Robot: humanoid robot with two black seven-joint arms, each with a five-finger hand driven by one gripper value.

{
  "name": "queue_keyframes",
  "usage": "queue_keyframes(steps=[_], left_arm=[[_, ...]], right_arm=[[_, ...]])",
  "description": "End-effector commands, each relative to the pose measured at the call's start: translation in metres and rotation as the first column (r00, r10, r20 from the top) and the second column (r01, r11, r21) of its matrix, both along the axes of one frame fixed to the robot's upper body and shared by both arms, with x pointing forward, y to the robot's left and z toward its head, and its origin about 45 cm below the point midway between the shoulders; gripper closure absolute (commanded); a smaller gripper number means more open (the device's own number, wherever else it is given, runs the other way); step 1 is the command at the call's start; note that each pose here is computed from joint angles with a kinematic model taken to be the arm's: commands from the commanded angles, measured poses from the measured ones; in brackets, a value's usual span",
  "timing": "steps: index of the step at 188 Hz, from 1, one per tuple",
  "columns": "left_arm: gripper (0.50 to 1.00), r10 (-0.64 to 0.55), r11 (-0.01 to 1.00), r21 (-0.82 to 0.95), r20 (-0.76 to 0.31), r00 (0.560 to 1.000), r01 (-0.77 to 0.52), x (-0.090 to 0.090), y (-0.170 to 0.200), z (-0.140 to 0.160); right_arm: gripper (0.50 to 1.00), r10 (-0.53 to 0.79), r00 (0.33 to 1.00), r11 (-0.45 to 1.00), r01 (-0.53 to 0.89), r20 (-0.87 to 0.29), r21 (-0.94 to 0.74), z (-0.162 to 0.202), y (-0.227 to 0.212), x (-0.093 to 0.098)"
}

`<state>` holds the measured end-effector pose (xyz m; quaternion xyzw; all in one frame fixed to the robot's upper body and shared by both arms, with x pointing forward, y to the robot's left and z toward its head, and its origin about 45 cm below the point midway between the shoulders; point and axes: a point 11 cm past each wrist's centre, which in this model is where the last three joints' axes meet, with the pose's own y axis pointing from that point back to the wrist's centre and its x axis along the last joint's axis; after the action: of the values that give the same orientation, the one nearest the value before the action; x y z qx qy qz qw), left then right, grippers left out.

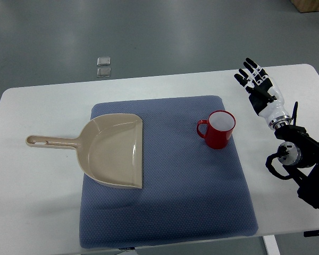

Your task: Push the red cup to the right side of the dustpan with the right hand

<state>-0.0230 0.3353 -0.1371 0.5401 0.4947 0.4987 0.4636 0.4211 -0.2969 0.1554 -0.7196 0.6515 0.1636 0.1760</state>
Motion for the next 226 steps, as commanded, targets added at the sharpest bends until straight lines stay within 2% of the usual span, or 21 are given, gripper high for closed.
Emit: queue_keyframes(steps=[1, 226], left_arm=[[0.500, 0.002, 1.000, -0.001, 0.000, 1.000, -0.002, 0.0001, -0.0004, 0.0000], [0.500, -0.001, 1.000, 0.000, -0.007, 1.000, 0.001, -0.0038, 0.0001, 0.0000]], right_arm=[[0.572, 0.001, 1.000, 1.000, -0.001, -0.003, -0.001, -0.0014, 0.0002, -0.0009], [0.570, 0.046, 0.999, 0.999, -0.046, 0.013, -0.017, 0.0005, 0.0009, -0.0029]])
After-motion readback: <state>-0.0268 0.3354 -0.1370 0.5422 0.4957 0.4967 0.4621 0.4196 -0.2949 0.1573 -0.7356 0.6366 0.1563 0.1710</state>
